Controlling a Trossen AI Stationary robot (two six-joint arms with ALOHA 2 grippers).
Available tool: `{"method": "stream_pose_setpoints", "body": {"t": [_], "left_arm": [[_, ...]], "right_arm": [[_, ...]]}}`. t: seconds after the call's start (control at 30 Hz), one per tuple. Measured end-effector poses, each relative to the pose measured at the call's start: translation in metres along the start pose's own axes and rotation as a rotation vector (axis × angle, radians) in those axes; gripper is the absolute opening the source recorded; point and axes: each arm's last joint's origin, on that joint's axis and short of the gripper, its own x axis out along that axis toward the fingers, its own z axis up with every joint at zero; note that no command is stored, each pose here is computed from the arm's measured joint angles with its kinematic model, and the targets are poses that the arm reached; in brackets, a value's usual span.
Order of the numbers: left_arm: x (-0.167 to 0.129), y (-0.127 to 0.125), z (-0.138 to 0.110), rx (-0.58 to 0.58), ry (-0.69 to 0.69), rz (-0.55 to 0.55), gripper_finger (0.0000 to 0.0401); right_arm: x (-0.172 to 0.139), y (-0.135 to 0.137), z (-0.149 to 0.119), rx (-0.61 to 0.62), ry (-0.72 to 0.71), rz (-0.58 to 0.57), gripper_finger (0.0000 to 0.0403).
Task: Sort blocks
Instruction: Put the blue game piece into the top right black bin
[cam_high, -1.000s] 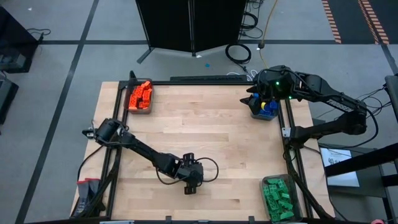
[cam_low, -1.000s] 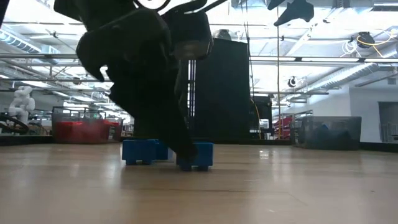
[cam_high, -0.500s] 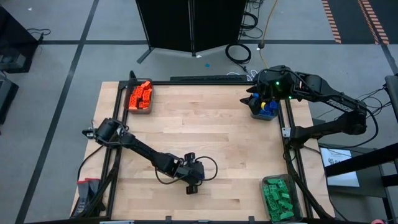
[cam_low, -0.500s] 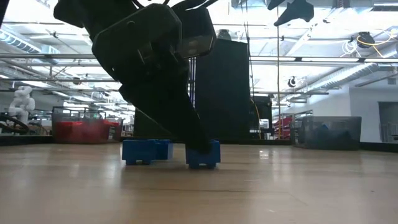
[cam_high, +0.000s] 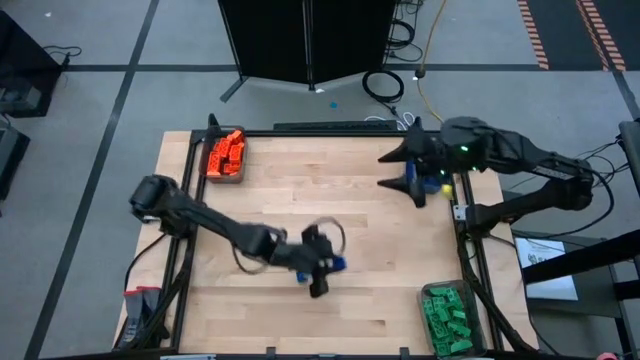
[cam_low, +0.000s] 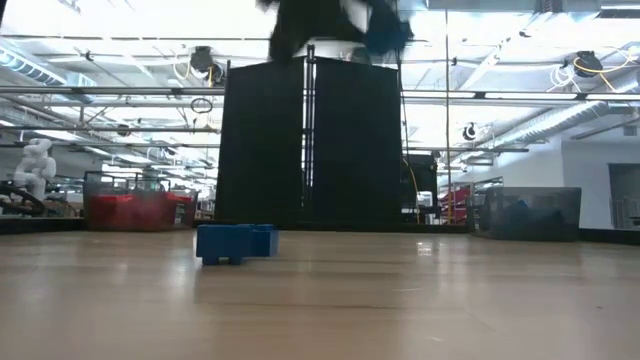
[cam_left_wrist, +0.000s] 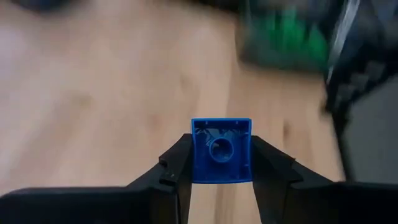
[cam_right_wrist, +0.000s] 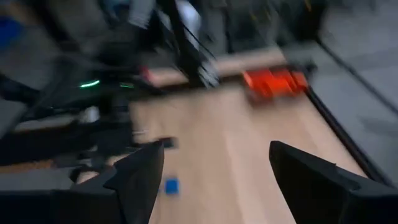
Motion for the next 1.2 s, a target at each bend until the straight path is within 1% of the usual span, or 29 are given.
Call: {"method": "stream_pose_setpoints", "body": {"t": [0.07, 0.1, 0.17, 0.23, 0.37, 0.43, 0.5, 0.67, 0.73, 0.8, 0.93, 1.1, 1.2], "left_arm": [[-0.022, 0.005, 0.028, -0.048, -0.110, -0.001, 0.0117], [-0.035, 0.007, 0.041, -0.071, -0.170, -0.001, 0.0117], [-0.064, 0.010, 0.067, -0.116, -0.299, -0.019, 0.0118], [-0.091, 0.012, 0.089, -0.168, -0.445, -0.056, 0.0122], [-0.138, 0.017, 0.118, -0.250, -0.689, -0.141, 0.0121], [-0.155, 0.019, 0.126, -0.277, -0.769, -0.176, 0.0120], [-0.165, 0.021, 0.132, -0.299, -0.834, -0.200, 0.0119], [-0.171, 0.024, 0.137, -0.379, -0.890, -0.255, 0.0119], [-0.170, 0.024, 0.137, -0.379, -0.887, -0.260, 0.0119], [-0.167, 0.024, 0.137, -0.378, -0.884, -0.256, 0.0119], [-0.166, 0.024, 0.136, -0.375, -0.881, -0.254, 0.0119], [-0.164, 0.025, 0.136, -0.351, -0.881, -0.238, 0.0118], [-0.164, 0.027, 0.137, -0.357, -0.888, -0.224, 0.0118]], "right_arm": [[-0.006, 0.013, 0.005, -0.057, -0.080, 0.066, 0.0286], [-0.009, 0.018, 0.007, -0.088, -0.108, 0.081, 0.0286], [-0.014, 0.027, 0.009, -0.146, -0.165, 0.081, 0.0286], [-0.016, 0.035, 0.009, -0.203, -0.189, 0.049, 0.0286], [-0.015, 0.051, 0.009, -0.315, -0.230, -0.027, 0.0286], [-0.012, 0.060, 0.010, -0.396, -0.263, -0.074, 0.0286], [-0.008, 0.071, 0.012, -0.499, -0.294, -0.121, 0.0286], [0.013, 0.096, 0.016, -0.753, -0.349, -0.245, 0.0286], [0.023, 0.103, 0.016, -0.806, -0.357, -0.295, 0.0286], [0.031, 0.109, 0.017, -0.843, -0.364, -0.316, 0.0286], [0.042, 0.115, 0.018, -0.855, -0.389, -0.325, 0.0286], [0.041, 0.117, 0.024, -0.809, -0.460, -0.331, 0.0287], [0.041, 0.116, 0.026, -0.774, -0.483, -0.334, 0.0293]]}}
